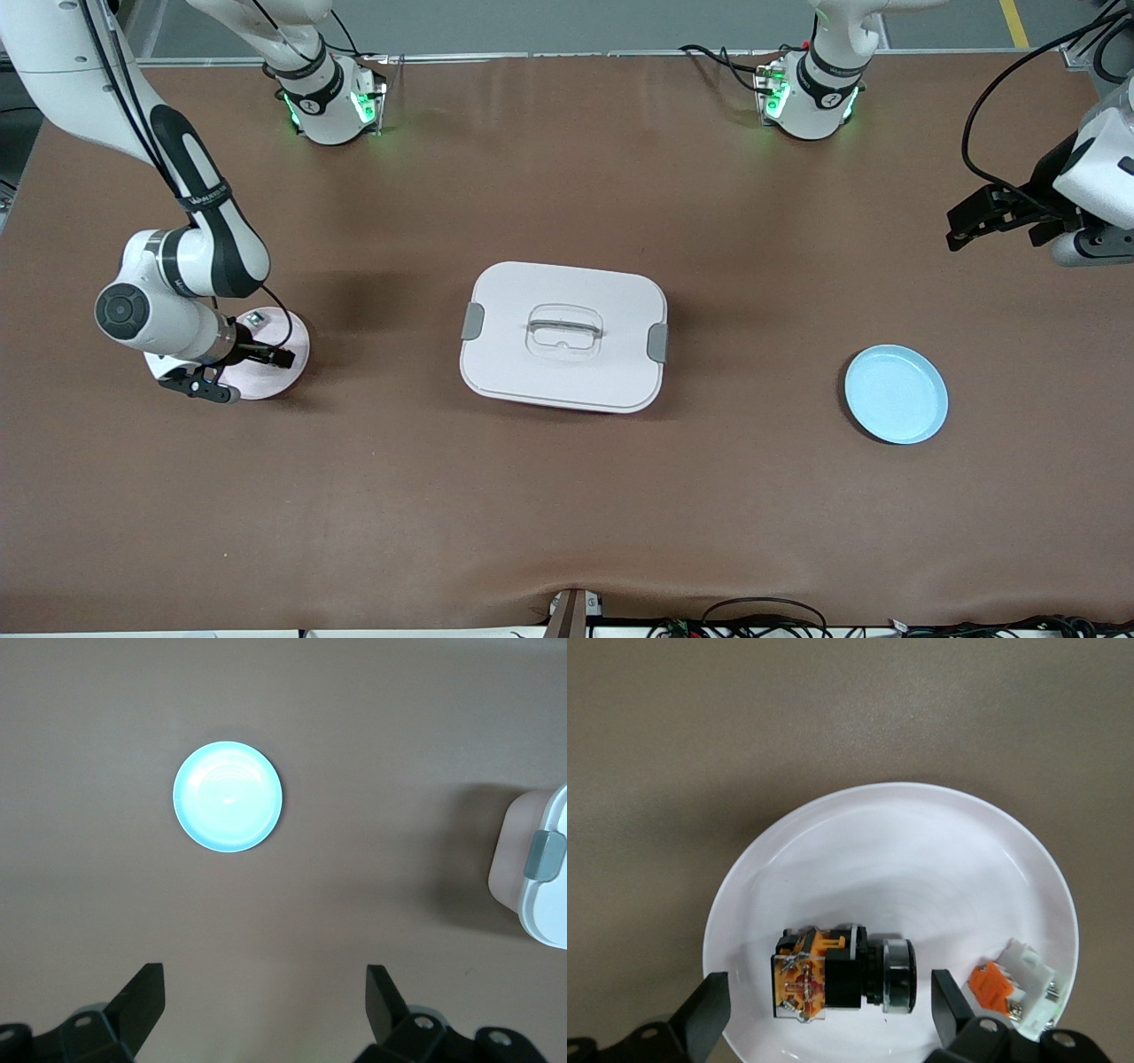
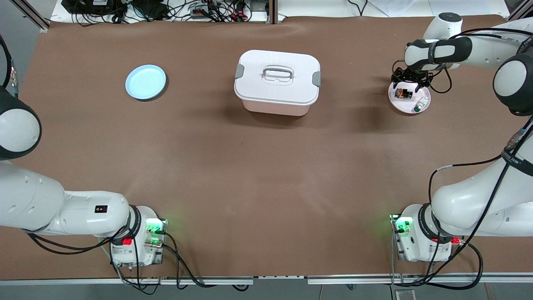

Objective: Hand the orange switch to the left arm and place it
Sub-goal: 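Grasp the orange-black switch with the right gripper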

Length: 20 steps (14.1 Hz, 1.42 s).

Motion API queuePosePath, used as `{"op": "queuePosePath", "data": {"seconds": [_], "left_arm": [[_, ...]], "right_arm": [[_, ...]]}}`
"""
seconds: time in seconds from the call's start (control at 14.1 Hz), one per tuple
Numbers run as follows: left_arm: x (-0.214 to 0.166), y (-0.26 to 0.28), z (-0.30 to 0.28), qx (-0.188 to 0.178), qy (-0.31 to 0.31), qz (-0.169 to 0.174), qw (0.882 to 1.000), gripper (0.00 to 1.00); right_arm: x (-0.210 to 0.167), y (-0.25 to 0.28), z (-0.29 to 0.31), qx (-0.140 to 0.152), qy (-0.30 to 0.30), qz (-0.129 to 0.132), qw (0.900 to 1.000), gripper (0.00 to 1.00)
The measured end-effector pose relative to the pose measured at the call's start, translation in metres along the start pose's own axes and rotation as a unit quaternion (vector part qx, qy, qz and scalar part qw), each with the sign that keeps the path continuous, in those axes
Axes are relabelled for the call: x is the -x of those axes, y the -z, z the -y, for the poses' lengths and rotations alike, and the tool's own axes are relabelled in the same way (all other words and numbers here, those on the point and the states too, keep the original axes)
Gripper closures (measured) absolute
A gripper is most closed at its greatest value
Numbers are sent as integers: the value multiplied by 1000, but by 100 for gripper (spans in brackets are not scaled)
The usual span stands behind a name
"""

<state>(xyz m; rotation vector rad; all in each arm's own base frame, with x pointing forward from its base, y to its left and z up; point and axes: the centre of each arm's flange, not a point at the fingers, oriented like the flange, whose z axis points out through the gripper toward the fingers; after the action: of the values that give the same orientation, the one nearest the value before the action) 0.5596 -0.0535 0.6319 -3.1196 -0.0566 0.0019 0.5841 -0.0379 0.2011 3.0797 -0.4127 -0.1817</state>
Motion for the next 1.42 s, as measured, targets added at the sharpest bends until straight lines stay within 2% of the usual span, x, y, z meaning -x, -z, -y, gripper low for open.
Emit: {"op": "queuePosePath", "data": {"seconds": [0.85,0.93,1.07,1.42], "left_arm": [[-1,0,-3,1,-2,-7,1000,0],[-2,-1,-3,1,-2,-8,1000,0],[-1,-5,-9,1,-7,-3,1000,0],[1,-12,-34,2,-26,-6,1000,0]], "right_arm": [[0,-24,-3,3,0,13,1000,0],[0,-24,-3,3,0,13,1000,7],[-1,-25,-3,3,-1,12,1000,28],[-3,-24,-3,3,0,11,1000,28]]}}
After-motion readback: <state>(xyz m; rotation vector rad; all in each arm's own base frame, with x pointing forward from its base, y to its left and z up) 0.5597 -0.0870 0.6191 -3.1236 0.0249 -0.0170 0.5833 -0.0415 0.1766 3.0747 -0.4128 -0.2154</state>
